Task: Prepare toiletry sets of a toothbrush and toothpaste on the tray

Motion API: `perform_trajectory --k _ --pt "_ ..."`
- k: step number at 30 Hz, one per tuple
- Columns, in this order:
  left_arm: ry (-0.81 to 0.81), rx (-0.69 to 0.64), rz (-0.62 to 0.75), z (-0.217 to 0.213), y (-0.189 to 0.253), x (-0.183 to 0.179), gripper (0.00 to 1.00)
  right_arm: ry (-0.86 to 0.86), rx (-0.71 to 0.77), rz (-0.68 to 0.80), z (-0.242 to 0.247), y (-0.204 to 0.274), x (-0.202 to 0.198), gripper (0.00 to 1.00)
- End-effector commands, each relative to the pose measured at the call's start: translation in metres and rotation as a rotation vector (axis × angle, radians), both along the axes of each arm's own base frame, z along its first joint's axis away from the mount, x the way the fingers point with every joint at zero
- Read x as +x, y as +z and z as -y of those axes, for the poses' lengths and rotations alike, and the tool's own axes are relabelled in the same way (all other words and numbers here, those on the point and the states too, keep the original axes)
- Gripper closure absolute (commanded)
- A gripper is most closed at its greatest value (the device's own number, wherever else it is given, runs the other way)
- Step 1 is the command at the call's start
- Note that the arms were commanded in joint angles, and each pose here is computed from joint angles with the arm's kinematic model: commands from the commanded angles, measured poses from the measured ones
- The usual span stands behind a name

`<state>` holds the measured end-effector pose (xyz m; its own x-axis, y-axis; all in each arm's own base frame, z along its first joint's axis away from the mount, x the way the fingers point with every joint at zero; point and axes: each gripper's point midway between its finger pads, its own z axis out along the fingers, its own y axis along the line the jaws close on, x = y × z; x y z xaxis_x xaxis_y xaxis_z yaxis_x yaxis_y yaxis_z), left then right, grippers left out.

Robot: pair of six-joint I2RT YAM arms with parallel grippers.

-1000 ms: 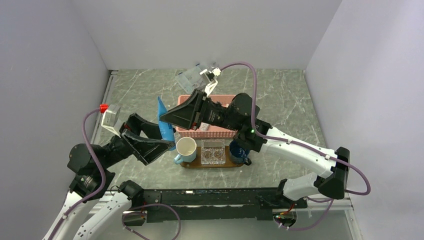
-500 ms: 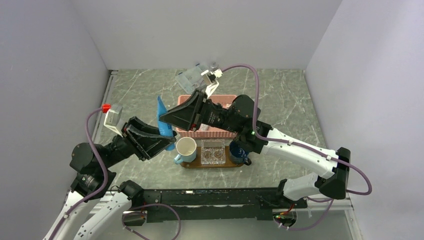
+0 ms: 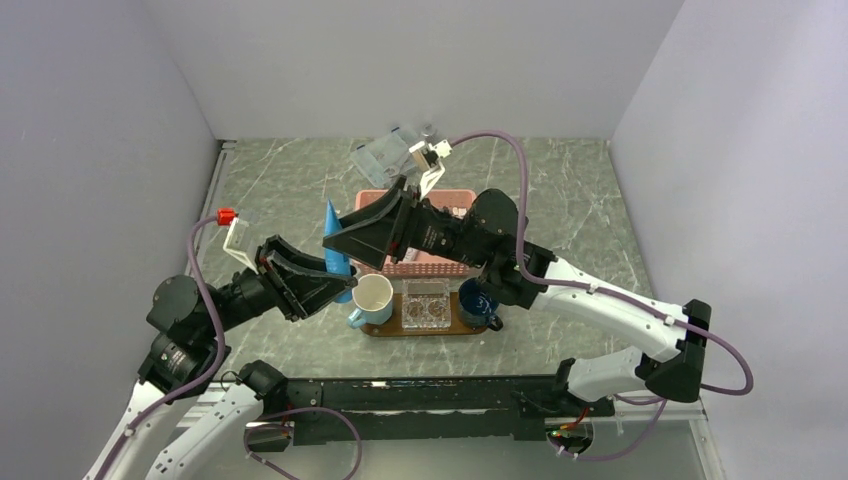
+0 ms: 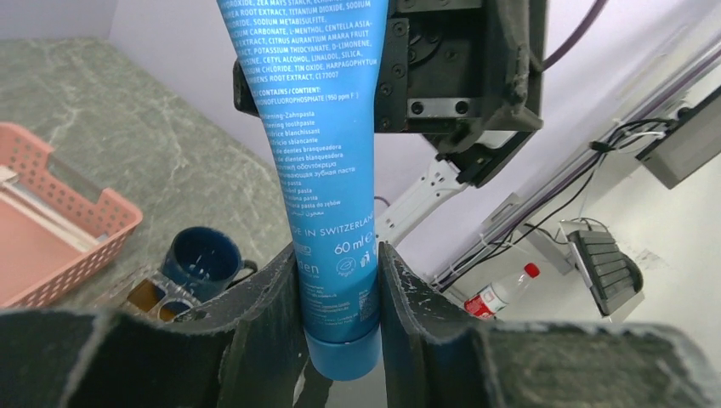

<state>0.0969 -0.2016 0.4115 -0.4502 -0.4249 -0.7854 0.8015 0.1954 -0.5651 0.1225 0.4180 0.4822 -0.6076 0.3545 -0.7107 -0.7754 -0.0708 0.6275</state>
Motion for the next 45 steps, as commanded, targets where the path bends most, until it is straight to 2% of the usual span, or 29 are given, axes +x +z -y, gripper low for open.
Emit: perform_trajectory --k 1,10,15,19,26,34,45 --pt "0.065 0.092 0.049 -0.007 -0.003 0.005 1.0 -0.085 -0.037 0.076 0.025 0.022 0.001 0.28" --pt "0.096 0.436 0.031 -0.017 -0.06 0.016 1.0 -0.278 -0.401 0.063 0.048 -0.015 0.034 0.24" --pt "0.087 0.594 0.013 -0.029 -0.085 0.013 1.0 -0.284 -0.597 0.026 0.05 -0.042 0.047 0.24" --pt "0.091 0.679 0.011 -0.038 -0.09 0.012 1.0 -0.219 -0.711 -0.031 0.045 -0.062 0.053 0.24" --pt "0.117 0.788 0.016 -0.049 -0.093 0.015 1.0 -0.093 -0.759 -0.105 0.035 -0.082 0.048 0.25" --pt "0.149 0.925 -0.002 -0.052 -0.115 0.024 1.0 0.015 -0.711 -0.184 0.025 -0.09 0.041 0.26" --pt "0.161 0.998 0.036 -0.05 -0.12 0.028 1.0 0.116 -0.746 -0.284 0.006 -0.125 0.038 0.34"
